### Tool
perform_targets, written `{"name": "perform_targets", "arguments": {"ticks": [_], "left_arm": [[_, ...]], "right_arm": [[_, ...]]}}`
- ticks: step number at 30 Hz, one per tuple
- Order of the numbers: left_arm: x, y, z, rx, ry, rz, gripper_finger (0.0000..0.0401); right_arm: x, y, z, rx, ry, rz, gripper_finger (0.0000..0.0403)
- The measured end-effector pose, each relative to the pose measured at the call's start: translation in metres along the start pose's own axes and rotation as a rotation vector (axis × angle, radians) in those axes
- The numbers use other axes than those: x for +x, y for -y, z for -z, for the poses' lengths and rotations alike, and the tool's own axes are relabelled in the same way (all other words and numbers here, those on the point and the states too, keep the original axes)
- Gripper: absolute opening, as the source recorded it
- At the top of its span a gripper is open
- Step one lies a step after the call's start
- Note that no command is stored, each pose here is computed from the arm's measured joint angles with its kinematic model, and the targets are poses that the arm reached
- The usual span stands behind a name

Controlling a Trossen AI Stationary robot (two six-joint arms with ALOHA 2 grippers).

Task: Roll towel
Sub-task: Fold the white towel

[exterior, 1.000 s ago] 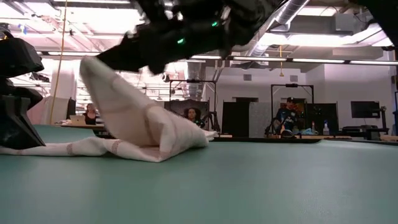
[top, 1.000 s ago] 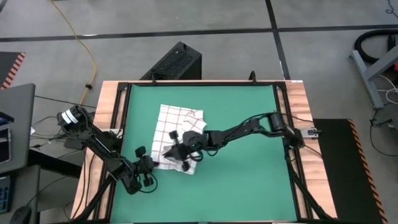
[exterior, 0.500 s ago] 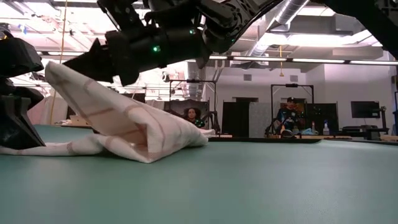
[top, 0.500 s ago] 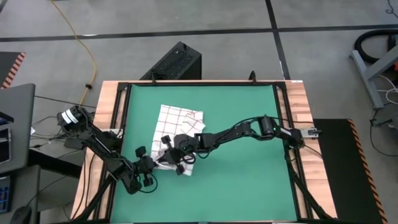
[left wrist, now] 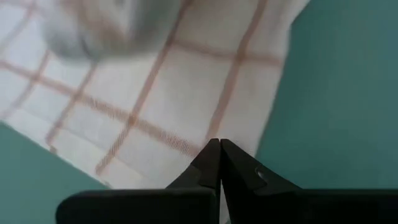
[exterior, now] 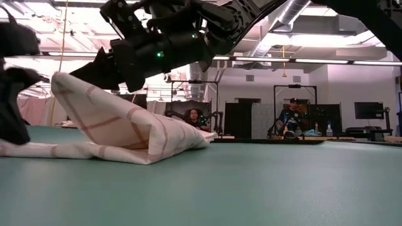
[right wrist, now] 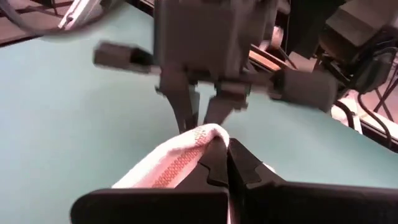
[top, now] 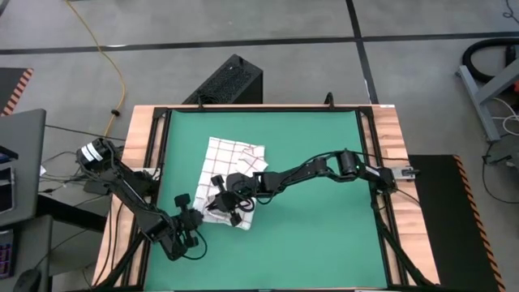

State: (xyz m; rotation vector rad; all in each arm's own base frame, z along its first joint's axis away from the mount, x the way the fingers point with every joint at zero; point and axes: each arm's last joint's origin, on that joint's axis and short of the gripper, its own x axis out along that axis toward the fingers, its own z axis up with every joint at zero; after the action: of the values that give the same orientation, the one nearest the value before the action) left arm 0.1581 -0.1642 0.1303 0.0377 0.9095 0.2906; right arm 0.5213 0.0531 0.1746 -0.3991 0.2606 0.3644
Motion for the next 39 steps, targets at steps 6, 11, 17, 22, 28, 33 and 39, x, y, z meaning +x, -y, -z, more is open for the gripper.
{"name": "perform_targets", "arguments": {"ticks": [6, 11, 17, 22, 28, 33, 39], "left_arm": [[-0.010, 0.005, -0.014, 0.023, 0.037, -0.033, 0.0000], [-0.012, 0.005, -0.015, 0.039, 0.035, -0.044, 0.0000], [-0.014, 0.002, -0.013, 0.044, 0.007, -0.047, 0.0000], [-0.021, -0.004, -0.014, 0.038, -0.010, -0.048, 0.0000], [-0.036, -0.017, -0.022, -0.004, 0.060, -0.057, 0.0000], [-0.045, -0.027, -0.030, -0.066, 0.175, -0.095, 0.0000], [-0.046, -0.030, -0.034, -0.130, 0.190, -0.090, 0.0000]], "right_arm": [[0.001, 0.000, 0.003, -0.024, -0.003, 0.001, 0.0003], [0.016, -0.001, 0.030, -0.016, 0.001, 0.018, 0.0004], [0.014, 0.006, 0.030, -0.009, -0.032, 0.105, 0.0041], [0.015, 0.003, 0.036, 0.003, -0.052, 0.065, 0.0081], [0.017, -0.005, 0.031, 0.000, -0.073, 0.065, 0.0177], [0.020, -0.003, 0.013, -0.020, -0.091, 0.078, 0.0265], [0.015, 0.004, -0.023, -0.116, -0.253, 0.075, 0.0292]]}}
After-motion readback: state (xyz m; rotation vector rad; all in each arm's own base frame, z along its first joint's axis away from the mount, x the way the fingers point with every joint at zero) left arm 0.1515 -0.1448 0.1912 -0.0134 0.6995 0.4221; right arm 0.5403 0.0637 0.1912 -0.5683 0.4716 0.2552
